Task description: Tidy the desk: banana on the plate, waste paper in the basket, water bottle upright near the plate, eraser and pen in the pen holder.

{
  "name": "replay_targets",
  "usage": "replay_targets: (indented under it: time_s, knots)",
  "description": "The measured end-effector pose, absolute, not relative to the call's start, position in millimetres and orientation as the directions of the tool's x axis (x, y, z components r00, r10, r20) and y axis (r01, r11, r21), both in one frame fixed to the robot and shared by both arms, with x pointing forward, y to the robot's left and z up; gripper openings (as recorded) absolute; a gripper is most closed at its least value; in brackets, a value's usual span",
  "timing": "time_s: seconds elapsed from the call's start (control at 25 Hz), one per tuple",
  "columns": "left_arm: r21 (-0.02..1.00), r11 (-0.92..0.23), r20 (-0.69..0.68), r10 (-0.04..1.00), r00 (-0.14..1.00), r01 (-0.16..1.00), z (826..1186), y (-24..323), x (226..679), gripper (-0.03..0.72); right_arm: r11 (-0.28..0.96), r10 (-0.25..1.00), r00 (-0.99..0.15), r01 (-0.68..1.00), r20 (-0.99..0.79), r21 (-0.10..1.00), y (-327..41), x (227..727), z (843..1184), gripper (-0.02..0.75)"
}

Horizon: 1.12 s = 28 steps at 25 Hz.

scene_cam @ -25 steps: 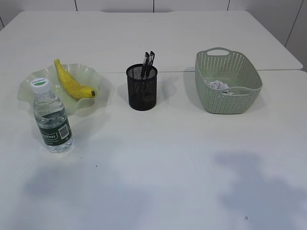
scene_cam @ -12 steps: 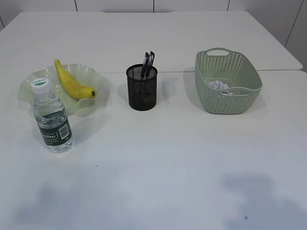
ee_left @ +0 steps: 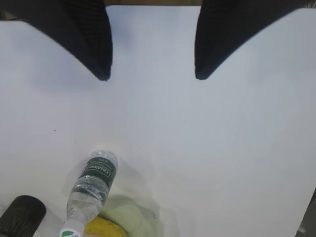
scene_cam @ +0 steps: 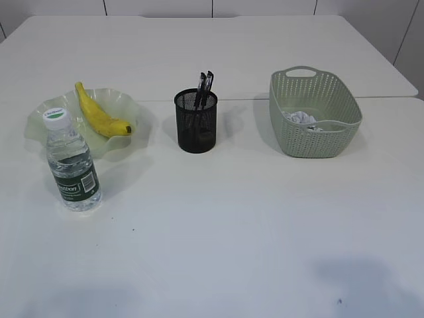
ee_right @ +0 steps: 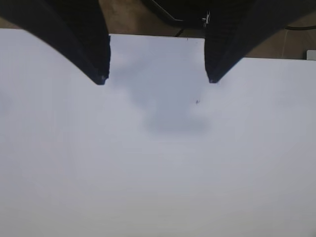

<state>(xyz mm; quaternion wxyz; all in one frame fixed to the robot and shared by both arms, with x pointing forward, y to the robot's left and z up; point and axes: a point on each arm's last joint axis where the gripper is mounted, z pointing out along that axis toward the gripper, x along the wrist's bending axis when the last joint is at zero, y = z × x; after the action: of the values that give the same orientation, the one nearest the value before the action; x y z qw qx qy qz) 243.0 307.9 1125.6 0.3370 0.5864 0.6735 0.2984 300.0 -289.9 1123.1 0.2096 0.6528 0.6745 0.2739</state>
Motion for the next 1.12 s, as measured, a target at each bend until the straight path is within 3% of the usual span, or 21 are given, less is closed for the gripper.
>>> replay_targets:
  time_s: [0.44,0.8,1.12]
  knots:
    - [0.859,0.091,-0.084,0.996,-0.037,0.504,1115,309,215,0.370,-0.014,0.989,-0.086,0.749,0.118,0.662,-285,284,1113,0.452]
    - [0.860,0.066,-0.063,0.998,-0.024,0.505,1114,309,215,0.370,-0.020,0.987,-0.092,0.746,0.133,0.665,-284,262,1079,0.452]
    - [0.826,0.034,-0.034,0.999,-0.011,0.563,1097,308,224,0.370,0.046,0.986,-0.149,0.668,0.072,0.742,-285,243,1078,0.452]
